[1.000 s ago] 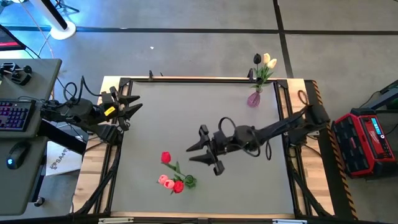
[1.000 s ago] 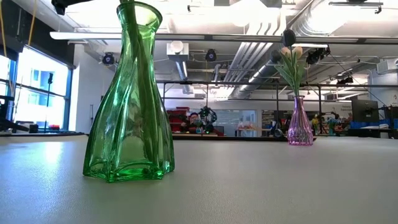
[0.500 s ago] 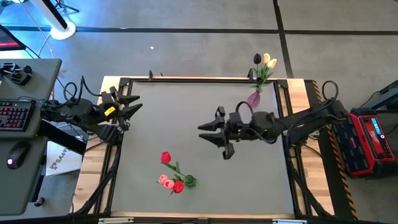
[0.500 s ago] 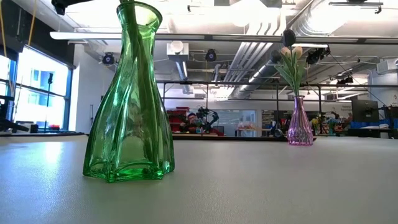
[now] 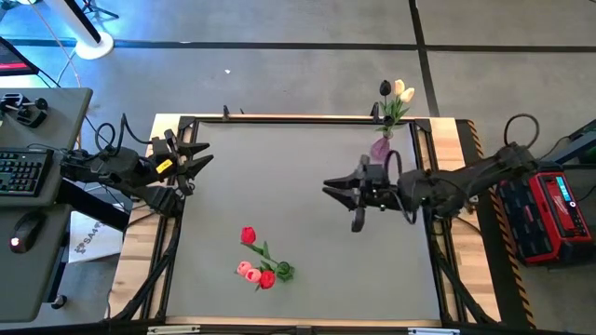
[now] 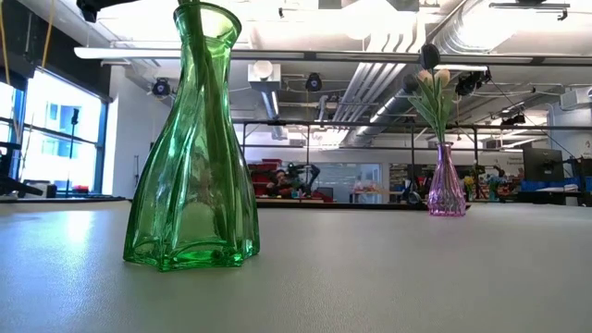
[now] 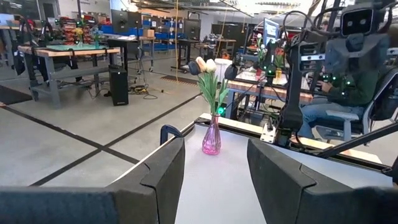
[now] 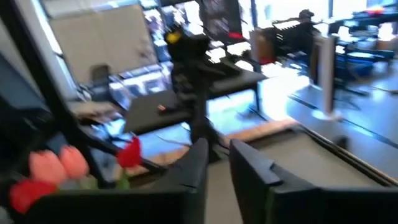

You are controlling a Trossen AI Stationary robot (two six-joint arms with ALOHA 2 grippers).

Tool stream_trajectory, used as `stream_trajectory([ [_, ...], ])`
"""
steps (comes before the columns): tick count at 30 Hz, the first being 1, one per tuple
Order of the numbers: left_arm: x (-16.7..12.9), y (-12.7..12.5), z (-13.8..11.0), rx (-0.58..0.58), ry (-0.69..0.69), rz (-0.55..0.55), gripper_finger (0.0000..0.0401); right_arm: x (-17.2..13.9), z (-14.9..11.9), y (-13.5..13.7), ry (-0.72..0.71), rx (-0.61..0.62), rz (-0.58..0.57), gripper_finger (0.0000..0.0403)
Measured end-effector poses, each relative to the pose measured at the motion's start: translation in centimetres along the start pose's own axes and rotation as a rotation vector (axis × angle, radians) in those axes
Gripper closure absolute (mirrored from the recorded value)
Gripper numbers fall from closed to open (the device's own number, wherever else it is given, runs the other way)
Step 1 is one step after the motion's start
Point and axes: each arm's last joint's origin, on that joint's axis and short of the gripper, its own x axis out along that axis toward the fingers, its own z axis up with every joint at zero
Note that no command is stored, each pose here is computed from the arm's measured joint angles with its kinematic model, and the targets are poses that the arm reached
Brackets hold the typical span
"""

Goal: Sort flowers into vase by color
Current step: Return to Home Position

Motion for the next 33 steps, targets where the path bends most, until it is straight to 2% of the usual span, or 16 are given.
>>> stream_trajectory([
  [5, 0.0, 0.0, 0.0, 0.000, 0.000, 0.000, 0.0238, -2.7, 0.2, 0.2, 0.065, -0.062, -0.096, 0.0396],
  [11, 0.0, 0.0, 0.0, 0.000, 0.000, 0.000, 0.0238, -5.5, -0.9, -0.7, 0.252, -0.157, -0.151, 0.0380],
  [14, 0.0, 0.0, 0.0, 0.000, 0.000, 0.000, 0.0238, -6.3, -1.4, -1.1, 0.311, -0.056, -0.178, 0.0381],
  [17, 0.0, 0.0, 0.0, 0.000, 0.000, 0.000, 0.0238, -6.4, -1.5, -1.2, 0.318, -0.003, -0.191, 0.0384],
  [24, 0.0, 0.0, 0.0, -0.002, -0.002, -0.001, 0.0238, -6.3, -1.2, -0.9, 0.296, -0.101, -0.164, 0.0394],
  [30, 0.0, 0.0, 0.0, -0.005, -0.004, -0.001, 0.0238, -6.3, -1.1, -0.9, 0.287, -0.135, -0.174, 0.0402],
  [33, 0.0, 0.0, 0.3, -0.061, -0.026, -0.003, 0.0238, -6.2, -0.7, -0.8, 0.254, -0.127, -0.160, 0.0401],
])
